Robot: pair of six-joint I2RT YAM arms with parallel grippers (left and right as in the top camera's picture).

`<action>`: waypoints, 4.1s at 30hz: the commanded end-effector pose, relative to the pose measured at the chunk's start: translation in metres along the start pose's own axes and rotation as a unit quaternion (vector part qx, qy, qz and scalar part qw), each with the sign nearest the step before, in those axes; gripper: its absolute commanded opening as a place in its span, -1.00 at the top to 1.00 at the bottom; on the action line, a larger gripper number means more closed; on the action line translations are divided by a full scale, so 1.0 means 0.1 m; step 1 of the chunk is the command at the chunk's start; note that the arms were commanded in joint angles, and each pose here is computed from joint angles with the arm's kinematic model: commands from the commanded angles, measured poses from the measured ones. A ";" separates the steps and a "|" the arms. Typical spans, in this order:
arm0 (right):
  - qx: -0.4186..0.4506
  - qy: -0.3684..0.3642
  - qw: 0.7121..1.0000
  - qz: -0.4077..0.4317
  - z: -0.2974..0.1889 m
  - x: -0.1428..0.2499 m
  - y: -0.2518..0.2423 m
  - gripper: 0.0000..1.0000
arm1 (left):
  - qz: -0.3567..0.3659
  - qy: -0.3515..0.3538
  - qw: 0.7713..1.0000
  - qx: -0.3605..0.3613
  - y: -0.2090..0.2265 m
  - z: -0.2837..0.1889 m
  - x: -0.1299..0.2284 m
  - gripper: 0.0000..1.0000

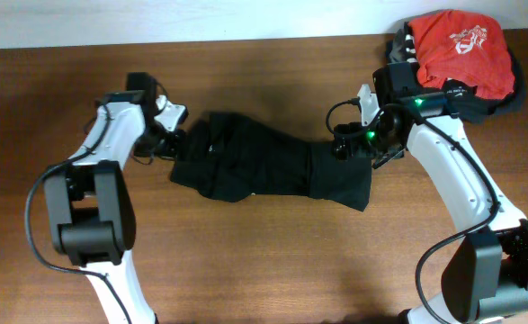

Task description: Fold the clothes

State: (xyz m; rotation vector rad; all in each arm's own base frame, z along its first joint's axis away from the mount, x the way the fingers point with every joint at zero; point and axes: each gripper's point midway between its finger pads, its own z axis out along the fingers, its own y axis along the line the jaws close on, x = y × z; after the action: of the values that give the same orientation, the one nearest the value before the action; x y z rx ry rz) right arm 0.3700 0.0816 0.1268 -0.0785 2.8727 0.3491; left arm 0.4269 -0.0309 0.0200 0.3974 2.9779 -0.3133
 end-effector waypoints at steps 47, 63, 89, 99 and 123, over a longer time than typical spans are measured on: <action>-0.056 0.140 0.987 0.048 1.55 0.49 -0.16 0.92 | 0.078 -0.142 0.967 0.199 -0.43 -0.97 -0.24 0.99; -0.061 0.145 0.986 0.050 1.55 0.51 -0.15 0.92 | 0.331 -0.148 0.900 0.242 -2.87 -0.69 -0.40 0.99; -0.102 -0.216 0.961 0.141 -1.18 -0.51 -0.89 0.92 | 0.395 -0.187 0.877 0.200 -3.88 -0.56 -0.31 0.64; -0.106 -0.211 0.961 0.145 -1.19 -0.46 -0.92 0.92 | 0.375 -0.232 0.873 0.207 -3.96 -1.01 -0.46 -0.98; -0.077 0.058 0.995 0.018 0.63 0.05 -0.08 -0.09 | 0.134 -0.309 0.938 0.080 -1.78 -2.11 -1.00 -0.98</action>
State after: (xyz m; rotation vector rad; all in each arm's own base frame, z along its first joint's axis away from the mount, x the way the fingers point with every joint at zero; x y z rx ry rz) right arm 0.3852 0.0901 0.0864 -0.0480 2.8880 0.6996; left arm 0.4509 -0.1810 0.2854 0.6060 2.2239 -0.5545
